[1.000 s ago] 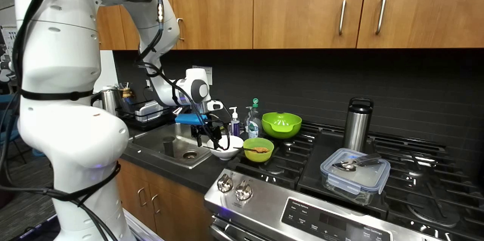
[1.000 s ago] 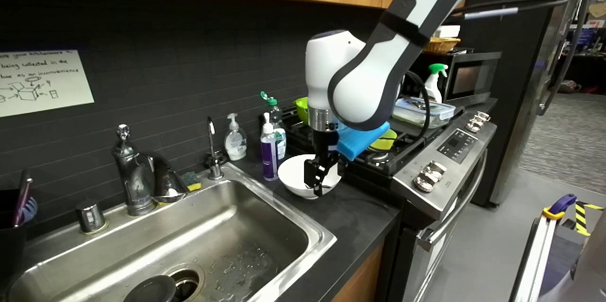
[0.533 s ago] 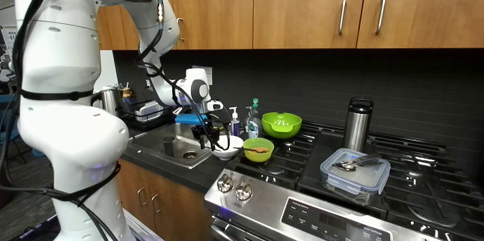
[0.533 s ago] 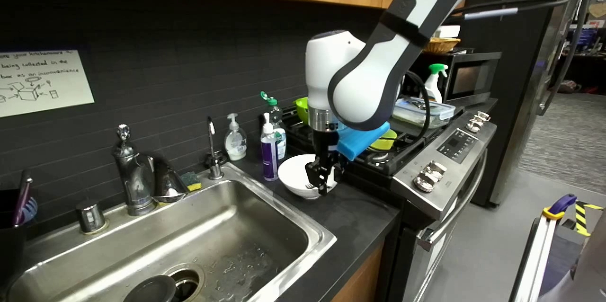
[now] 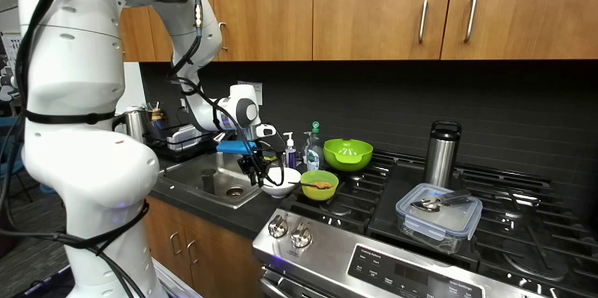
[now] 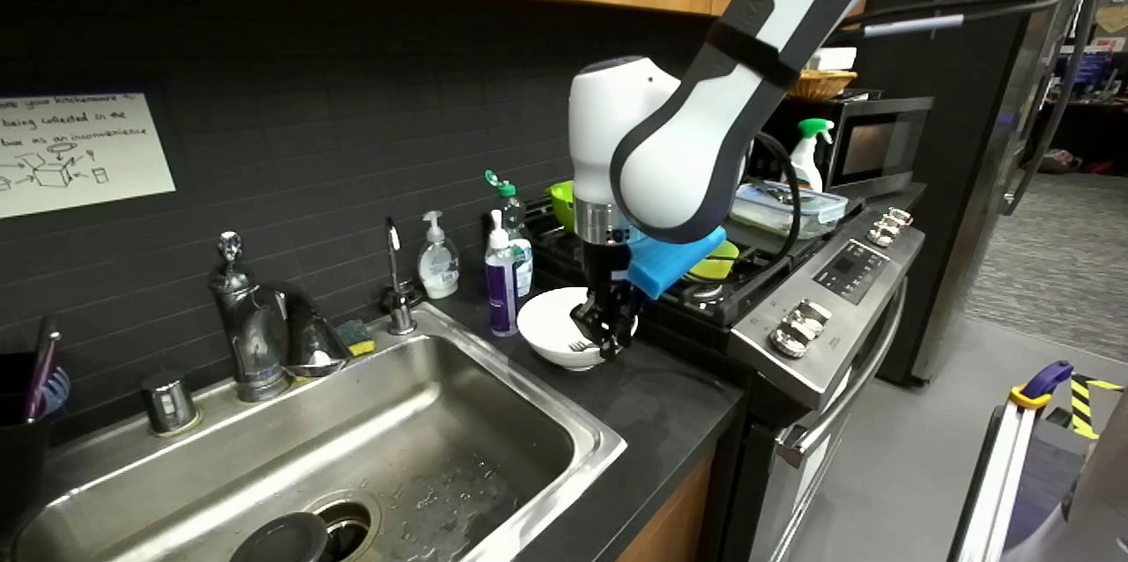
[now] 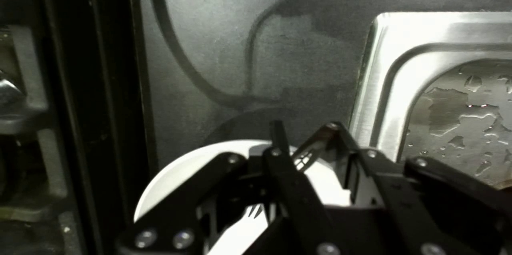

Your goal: Lift the folk from the white bowl and place it in the bigger green bowl

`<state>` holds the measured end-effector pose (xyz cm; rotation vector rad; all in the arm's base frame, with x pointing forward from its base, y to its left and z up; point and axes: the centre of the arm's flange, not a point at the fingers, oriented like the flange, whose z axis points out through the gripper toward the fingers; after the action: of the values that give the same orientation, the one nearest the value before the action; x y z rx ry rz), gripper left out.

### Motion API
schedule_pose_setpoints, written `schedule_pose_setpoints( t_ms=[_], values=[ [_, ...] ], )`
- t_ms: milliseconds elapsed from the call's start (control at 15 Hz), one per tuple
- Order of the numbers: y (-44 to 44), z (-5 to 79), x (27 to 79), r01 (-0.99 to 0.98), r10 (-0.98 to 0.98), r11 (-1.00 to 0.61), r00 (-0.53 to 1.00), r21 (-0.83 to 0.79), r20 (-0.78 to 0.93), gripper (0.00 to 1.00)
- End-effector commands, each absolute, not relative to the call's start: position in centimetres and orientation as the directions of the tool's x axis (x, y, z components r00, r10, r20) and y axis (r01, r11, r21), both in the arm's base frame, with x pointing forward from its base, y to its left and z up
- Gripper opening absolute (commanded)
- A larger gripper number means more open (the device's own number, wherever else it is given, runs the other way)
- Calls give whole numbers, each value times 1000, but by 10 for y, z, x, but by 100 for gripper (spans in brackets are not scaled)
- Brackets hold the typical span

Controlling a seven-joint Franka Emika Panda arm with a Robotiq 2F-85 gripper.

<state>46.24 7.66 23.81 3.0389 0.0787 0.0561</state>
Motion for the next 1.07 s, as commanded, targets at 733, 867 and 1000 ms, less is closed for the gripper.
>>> schedule_pose_setpoints(
  t_ms=[733,867,1000],
  values=[
    [74,249,459,59,65,-990,997,126,40,0],
    [72,252,460,56,61,-991,997,123,40,1],
    [70,258,464,55,61,-991,997,125,42,1]
  ],
)
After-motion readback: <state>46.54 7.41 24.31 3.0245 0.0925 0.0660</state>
